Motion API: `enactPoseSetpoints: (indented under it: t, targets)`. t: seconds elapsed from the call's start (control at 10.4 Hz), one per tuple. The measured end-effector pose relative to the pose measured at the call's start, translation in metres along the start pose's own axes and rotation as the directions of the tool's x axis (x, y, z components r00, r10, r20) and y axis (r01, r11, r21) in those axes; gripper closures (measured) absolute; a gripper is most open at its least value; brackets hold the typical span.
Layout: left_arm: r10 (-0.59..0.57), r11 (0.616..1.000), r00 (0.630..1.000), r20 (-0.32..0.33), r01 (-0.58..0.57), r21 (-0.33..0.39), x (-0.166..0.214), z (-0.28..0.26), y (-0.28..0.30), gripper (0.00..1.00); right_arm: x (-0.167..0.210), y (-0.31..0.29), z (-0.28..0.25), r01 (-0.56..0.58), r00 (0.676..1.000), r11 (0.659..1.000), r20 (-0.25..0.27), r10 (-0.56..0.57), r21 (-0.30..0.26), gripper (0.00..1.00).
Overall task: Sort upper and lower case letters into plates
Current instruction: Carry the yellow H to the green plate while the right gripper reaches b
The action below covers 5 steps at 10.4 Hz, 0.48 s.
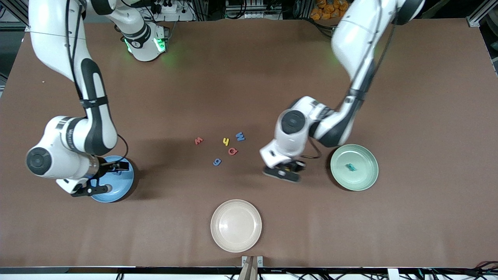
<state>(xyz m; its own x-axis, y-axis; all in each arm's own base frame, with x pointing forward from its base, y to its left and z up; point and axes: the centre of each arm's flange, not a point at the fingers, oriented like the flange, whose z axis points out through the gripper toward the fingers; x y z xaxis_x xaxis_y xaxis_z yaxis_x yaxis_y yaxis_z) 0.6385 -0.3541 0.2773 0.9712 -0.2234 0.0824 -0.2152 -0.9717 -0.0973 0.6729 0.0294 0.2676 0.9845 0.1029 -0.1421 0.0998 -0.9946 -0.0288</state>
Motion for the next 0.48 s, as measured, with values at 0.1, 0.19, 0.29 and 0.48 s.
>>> enactPoseSetpoints:
  t: [0.1,0.19,0.29,0.48]
  targets:
    - [-0.068,0.997,0.997,0.036,0.067,0.023,0.006,-0.006,-0.051,0.67,0.001,-0.024,0.000,-0.028,1.000,1.000,0.000,0.028,-0.004,0.00]
    - [-0.131,0.991,0.989,0.062,0.129,0.039,0.007,-0.006,-0.098,0.67,0.002,-0.046,0.001,-0.062,0.998,0.998,-0.001,0.062,-0.002,0.00]
    - [-0.184,0.982,0.979,0.090,0.179,0.053,0.002,-0.001,-0.138,0.67,0.001,-0.072,0.002,-0.109,0.994,0.994,0.000,0.109,0.006,0.00]
    - [-0.249,0.968,0.955,0.159,0.238,0.081,-0.017,0.019,-0.187,0.67,-0.002,-0.137,0.004,-0.224,0.974,0.974,-0.017,0.224,0.028,0.00]
